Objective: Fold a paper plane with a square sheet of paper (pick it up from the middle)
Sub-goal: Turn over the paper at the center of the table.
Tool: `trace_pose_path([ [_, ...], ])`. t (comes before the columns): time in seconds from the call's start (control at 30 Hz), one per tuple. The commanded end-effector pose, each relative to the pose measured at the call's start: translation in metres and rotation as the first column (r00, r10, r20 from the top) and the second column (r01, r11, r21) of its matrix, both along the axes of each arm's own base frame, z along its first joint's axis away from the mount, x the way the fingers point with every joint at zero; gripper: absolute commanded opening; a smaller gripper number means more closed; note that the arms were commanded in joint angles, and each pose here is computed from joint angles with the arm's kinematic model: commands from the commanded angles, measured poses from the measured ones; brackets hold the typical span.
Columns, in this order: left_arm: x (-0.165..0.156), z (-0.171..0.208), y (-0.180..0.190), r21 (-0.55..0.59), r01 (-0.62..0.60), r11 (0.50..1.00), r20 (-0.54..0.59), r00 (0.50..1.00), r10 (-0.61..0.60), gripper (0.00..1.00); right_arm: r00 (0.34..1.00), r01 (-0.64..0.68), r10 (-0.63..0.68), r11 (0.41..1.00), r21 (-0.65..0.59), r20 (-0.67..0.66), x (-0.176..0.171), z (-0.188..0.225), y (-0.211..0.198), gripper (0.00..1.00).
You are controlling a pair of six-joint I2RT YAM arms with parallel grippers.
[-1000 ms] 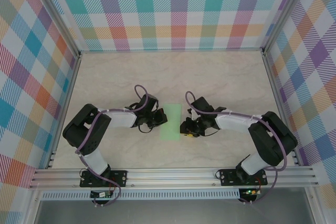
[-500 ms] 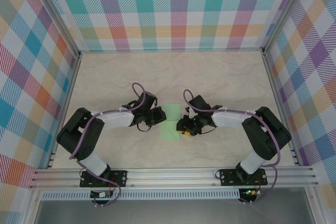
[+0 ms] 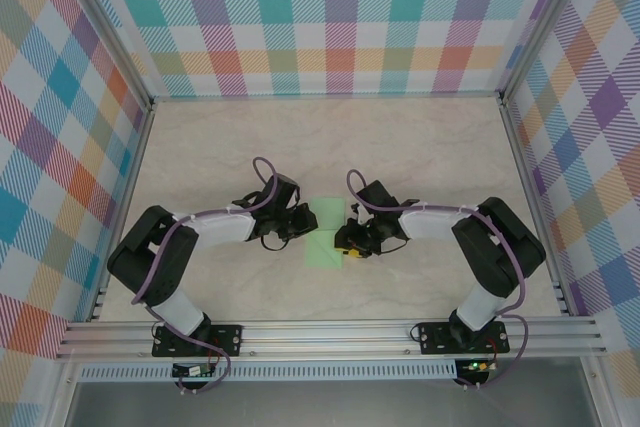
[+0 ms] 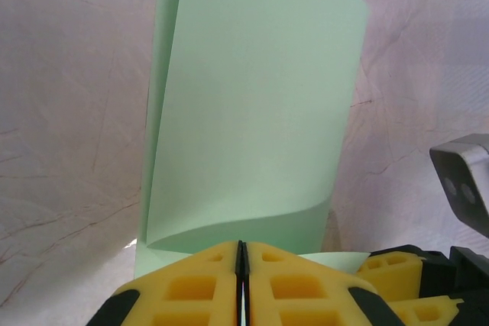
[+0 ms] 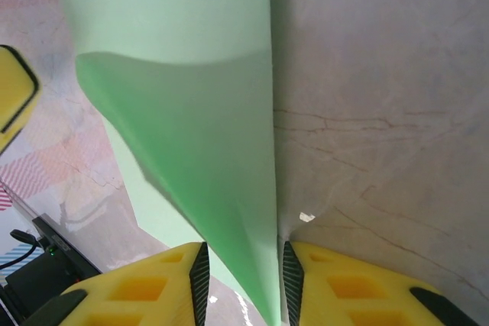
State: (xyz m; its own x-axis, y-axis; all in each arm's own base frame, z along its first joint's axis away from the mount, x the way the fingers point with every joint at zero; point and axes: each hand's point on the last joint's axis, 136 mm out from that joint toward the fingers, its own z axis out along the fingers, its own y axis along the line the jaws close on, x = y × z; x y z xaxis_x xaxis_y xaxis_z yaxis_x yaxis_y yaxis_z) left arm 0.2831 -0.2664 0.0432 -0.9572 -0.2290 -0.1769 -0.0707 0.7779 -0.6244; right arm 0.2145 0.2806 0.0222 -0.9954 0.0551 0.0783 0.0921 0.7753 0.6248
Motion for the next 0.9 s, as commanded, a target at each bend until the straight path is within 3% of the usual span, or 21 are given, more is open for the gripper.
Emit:
trace_pose_path([
  [0.0, -0.004, -0.007, -0.005, 0.005, 0.029, 1.0, -0.015, 0.999, -0.029, 0.1, 1.0, 0.004, -0.004, 1.0, 0.03, -0.001, 0.005, 0.003, 0.006, 0.32],
  [0.87, -0.003, -0.017, 0.0, 0.035, -0.002, 0.999, -0.027, 1.0, 0.003, 0.08, 1.0, -0.016, 0.014, 0.994, 0.107, 0.015, 0.011, 0.006, 0.017, 0.32],
])
